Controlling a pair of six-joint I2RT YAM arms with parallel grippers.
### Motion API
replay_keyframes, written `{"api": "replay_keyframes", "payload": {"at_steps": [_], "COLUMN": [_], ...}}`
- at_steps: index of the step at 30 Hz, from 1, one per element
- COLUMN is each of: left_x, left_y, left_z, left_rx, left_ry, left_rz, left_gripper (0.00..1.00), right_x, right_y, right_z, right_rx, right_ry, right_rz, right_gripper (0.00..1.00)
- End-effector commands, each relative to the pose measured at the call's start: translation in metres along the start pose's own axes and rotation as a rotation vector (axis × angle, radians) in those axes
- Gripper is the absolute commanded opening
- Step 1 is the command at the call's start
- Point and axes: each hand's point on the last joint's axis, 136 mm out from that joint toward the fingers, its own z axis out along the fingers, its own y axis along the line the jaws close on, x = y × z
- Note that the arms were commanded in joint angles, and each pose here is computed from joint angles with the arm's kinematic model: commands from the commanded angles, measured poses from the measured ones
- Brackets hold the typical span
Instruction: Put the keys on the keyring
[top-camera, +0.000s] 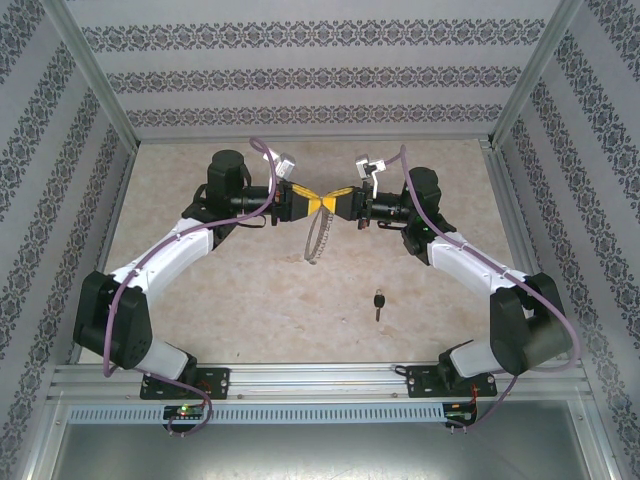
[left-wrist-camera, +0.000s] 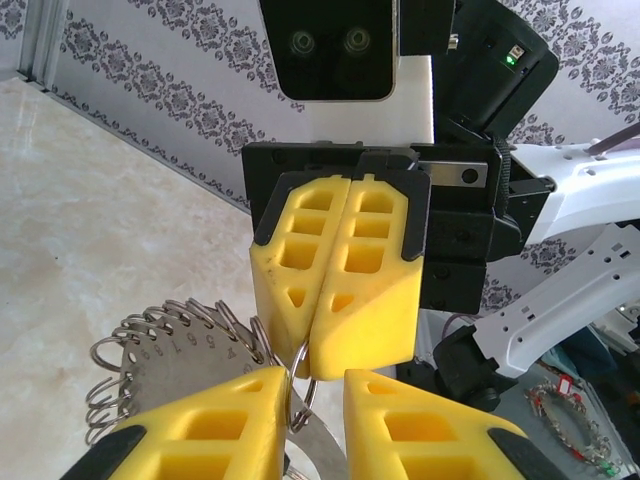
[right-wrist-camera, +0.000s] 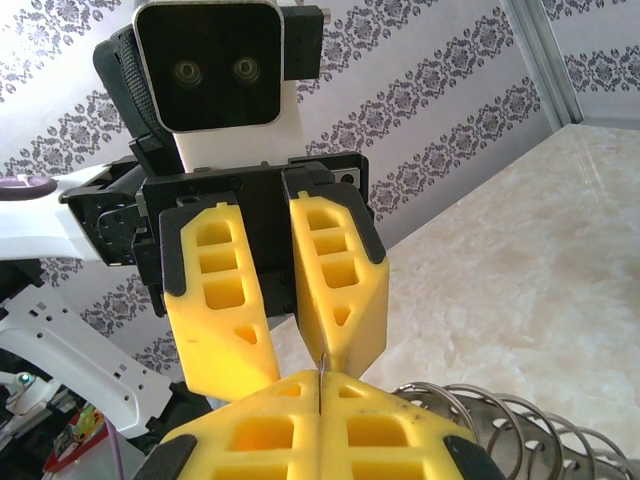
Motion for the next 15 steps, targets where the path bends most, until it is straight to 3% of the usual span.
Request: {"api": "replay_keyframes", "payload": {"at_steps": [1,15], "left_x": [-0.0163,-0.0073], "left_y": [-0.007,-0.0072], "left_z": [-0.0001,0.0007], "left_rx": [0.045,0.061], "left_ry": [-0.025,-0.01], "left_rz": [0.051,0.035], "left_gripper": [0.21,0.12], "right_x": [-0.0175,-0.0194], "right_y": [0.0115,0.0064], "right_z": [0.0003,0.0013], "right_rx": [-0.036,-0.023], "right_ry": [-0.033,-0.041], "right_rz": [-0.077,-0.071], "right_gripper": [0.0,0.0]}}
